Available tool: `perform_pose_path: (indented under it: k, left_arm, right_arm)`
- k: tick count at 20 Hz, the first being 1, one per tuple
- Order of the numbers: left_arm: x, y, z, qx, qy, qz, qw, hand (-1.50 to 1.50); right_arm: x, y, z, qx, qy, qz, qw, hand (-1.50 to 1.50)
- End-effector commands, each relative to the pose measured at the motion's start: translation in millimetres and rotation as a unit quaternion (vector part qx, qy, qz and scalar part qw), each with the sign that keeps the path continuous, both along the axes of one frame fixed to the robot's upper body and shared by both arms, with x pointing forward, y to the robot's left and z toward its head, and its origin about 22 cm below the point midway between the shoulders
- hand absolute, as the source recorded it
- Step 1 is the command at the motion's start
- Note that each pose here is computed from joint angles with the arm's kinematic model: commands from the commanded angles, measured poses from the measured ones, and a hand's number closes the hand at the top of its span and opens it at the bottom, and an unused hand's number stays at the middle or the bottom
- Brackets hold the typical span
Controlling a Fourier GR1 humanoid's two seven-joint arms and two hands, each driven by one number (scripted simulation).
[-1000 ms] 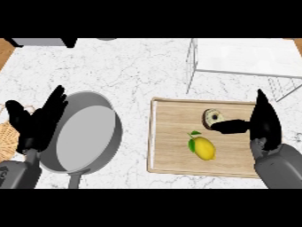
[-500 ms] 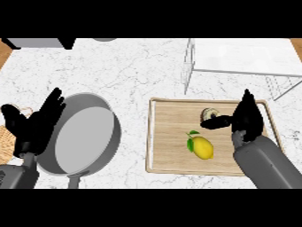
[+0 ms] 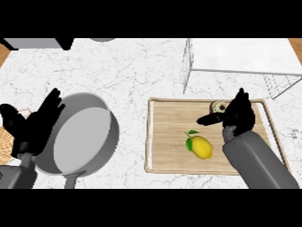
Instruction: Pick the cupcake from the tray and place it in the tiered shelf
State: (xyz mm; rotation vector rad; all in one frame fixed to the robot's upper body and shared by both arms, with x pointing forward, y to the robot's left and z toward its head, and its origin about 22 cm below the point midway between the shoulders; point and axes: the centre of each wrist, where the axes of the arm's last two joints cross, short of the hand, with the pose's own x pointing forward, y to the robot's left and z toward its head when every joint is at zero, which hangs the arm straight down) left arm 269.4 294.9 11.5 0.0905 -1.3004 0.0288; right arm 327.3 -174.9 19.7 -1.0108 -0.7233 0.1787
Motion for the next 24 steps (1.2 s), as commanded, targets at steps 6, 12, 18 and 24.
perform_pose_path:
  k: [6, 12, 18, 24]
  left_arm:
    - [-16.1, 0, -32, -0.010, 0.086, 0.009, 0.9962, 0.00]
    - [-20.6, -8, -37, 0.000, 0.089, 0.009, 0.9960, 0.00]
    - [-10.8, -11, -41, -0.009, 0.094, 0.001, 0.9955, 0.00]
    - [-25.4, -9, -35, -0.009, 0.086, 0.000, 0.9963, 0.00]
  right_arm:
    - [8, 4, -7, 0.008, 0.032, -0.066, 0.997, -1.50]
    - [-6, 32, -40, 0.006, 0.129, 0.058, 0.990, 1.50]
    - [15, 38, -14, 0.026, 0.045, 0.048, 0.998, 1.50]
    - [-1, 61, -11, 0.016, 0.015, 0.256, 0.967, 1.50]
